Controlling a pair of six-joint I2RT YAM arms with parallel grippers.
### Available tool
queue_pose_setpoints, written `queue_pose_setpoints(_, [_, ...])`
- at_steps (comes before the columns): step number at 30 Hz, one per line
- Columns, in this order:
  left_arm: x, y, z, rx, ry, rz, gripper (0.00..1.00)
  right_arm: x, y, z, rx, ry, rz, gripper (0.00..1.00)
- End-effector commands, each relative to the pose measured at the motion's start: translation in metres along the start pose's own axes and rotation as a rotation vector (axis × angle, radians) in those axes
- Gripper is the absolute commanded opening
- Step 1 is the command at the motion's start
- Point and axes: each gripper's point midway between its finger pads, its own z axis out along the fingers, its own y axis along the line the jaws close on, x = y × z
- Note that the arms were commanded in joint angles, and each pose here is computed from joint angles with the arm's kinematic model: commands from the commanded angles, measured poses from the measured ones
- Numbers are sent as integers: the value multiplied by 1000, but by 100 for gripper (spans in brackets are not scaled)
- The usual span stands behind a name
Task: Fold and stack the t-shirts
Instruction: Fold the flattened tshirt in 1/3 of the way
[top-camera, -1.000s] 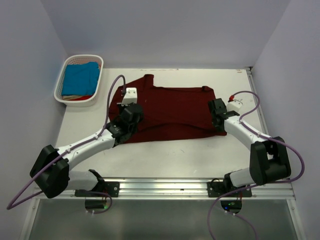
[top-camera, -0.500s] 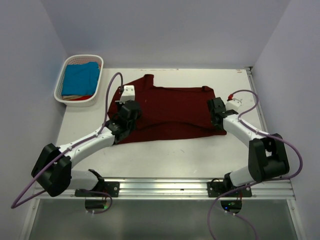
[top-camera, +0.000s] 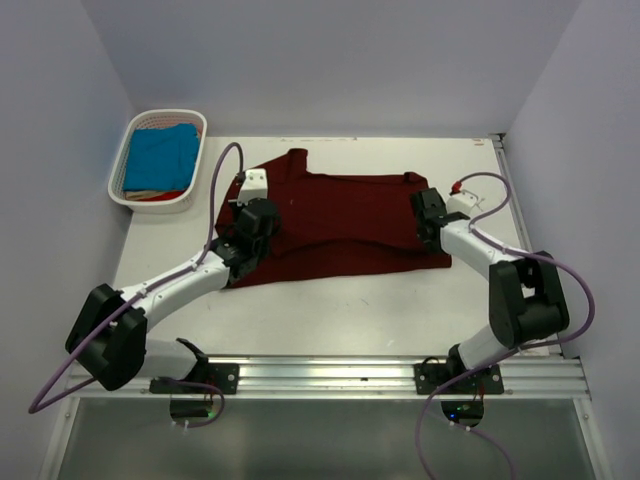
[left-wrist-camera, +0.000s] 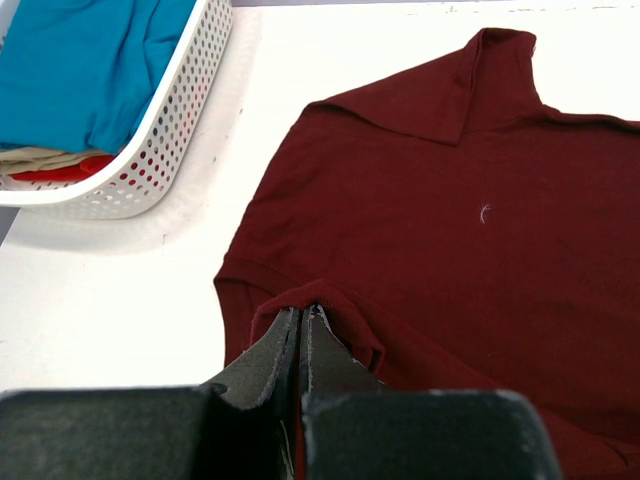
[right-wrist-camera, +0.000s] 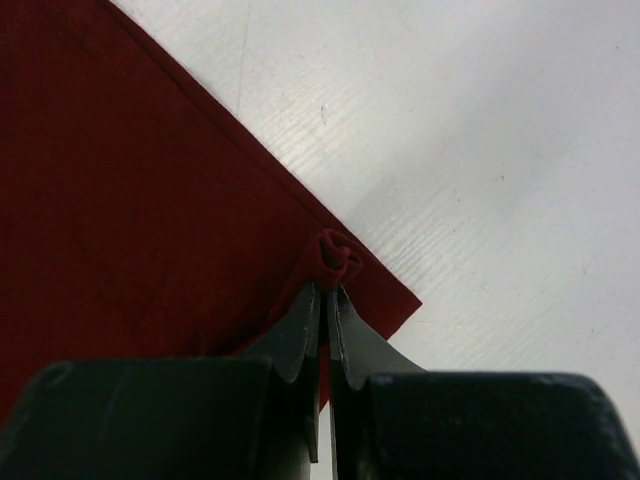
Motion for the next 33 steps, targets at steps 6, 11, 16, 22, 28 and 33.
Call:
queue_pose_setpoints(6, [-29,-2,8,-3,-62,-73,0,-28,12,5,27,-82,49,0])
queue_pose_setpoints(11, [-30,-1,10,-5,-62,-75,0,-23,13,12,52,-66,38,0])
queue_pose_setpoints(16, [-35,0,13,-13,-68,-78,0,-21,13,14,58,-67,43,0])
queue_pose_setpoints(22, [-39,-2,18,-19,-74,-66,0,-25,11,13,61,-82,54,0])
queue_pose_setpoints(28, [-37,-7,27,-17,-64,-47,0,-28,13,13,63,-86,61,0])
queue_pose_setpoints(33, [-38,-10,33,-16,-59,-40,0,-26,15,15,70,-78,59,0])
